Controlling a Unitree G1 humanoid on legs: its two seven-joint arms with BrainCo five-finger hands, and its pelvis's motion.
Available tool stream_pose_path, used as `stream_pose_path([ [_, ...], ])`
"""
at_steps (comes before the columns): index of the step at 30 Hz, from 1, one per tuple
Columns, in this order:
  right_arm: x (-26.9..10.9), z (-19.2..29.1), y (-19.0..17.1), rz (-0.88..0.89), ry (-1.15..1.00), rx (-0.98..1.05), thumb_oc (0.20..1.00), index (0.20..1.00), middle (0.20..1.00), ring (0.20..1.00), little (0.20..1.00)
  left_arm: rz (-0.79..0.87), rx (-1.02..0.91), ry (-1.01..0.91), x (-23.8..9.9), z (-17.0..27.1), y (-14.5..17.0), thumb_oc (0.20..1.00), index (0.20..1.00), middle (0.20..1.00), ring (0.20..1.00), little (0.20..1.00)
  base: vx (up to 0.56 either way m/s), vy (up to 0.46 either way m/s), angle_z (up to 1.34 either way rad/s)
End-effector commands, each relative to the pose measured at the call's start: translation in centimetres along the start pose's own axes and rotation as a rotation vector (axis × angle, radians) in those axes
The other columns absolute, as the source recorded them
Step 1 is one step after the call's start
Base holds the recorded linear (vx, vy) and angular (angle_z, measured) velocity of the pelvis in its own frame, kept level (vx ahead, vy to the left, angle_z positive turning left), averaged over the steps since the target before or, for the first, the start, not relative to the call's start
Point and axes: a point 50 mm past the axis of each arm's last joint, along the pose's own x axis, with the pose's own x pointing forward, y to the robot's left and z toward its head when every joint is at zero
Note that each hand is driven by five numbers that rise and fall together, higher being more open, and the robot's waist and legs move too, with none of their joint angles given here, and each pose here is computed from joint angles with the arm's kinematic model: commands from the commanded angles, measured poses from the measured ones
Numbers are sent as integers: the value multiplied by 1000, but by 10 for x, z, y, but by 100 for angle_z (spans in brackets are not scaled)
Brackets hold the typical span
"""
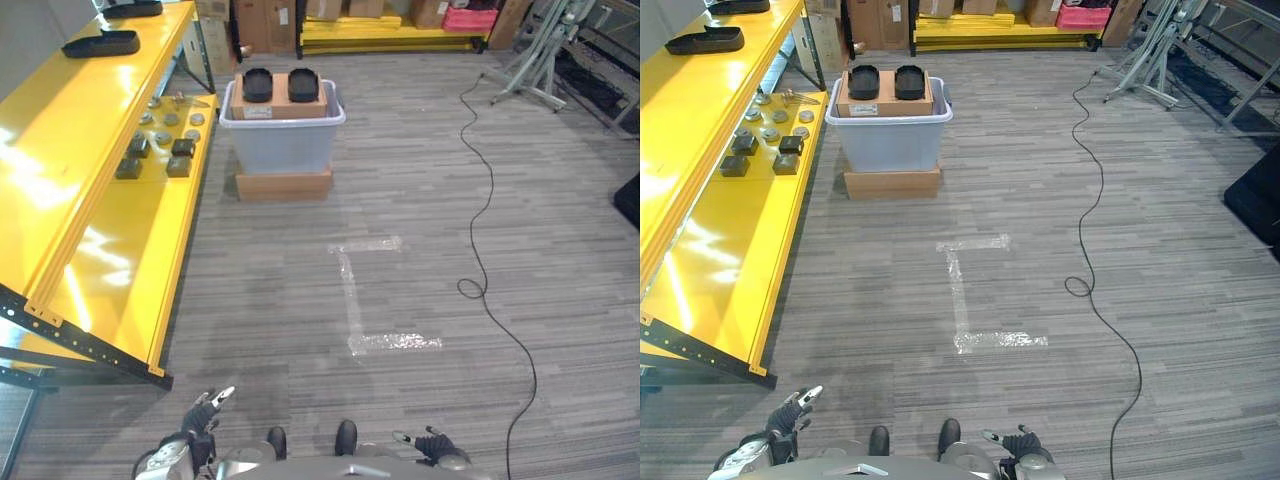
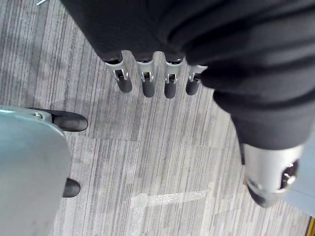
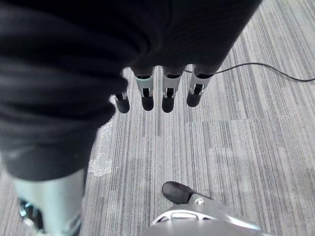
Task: Move parts from the plastic box to the shelf.
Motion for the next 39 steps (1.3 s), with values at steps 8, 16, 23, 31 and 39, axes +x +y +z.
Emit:
stream_pose_path([
  [8, 6, 15, -13, -29, -48, -59, 1000, 1000, 1000, 1000, 1000, -22, 53, -37, 9, 18, -10, 1000, 1000, 1000, 1000, 1000, 0, 0, 0],
  [16, 7, 14, -12, -18, -35, -68, 1000, 1000, 1000, 1000, 1000, 16, 76, 35, 11, 7, -10, 1000, 1000, 1000, 1000, 1000, -1, -4, 2],
  [23, 8, 13, -12, -6, -22, -84, 1000, 1000, 1000, 1000, 1000, 5, 119, 77, 12, 3, -9, 1000, 1000, 1000, 1000, 1000, -1, -4, 3],
  [31, 8, 13, -11, 4, -11, -92, 1000, 1000, 1000, 1000, 1000, 58, 131, 111, 13, -1, -5, 1000, 1000, 1000, 1000, 1000, 0, 0, 0],
  [39, 8, 10, -9, 9, 12, -64, 1000, 1000, 1000, 1000, 1000, 124, 137, 141, 15, -5, -4, 1000, 1000, 1000, 1000, 1000, 0, 0, 0],
])
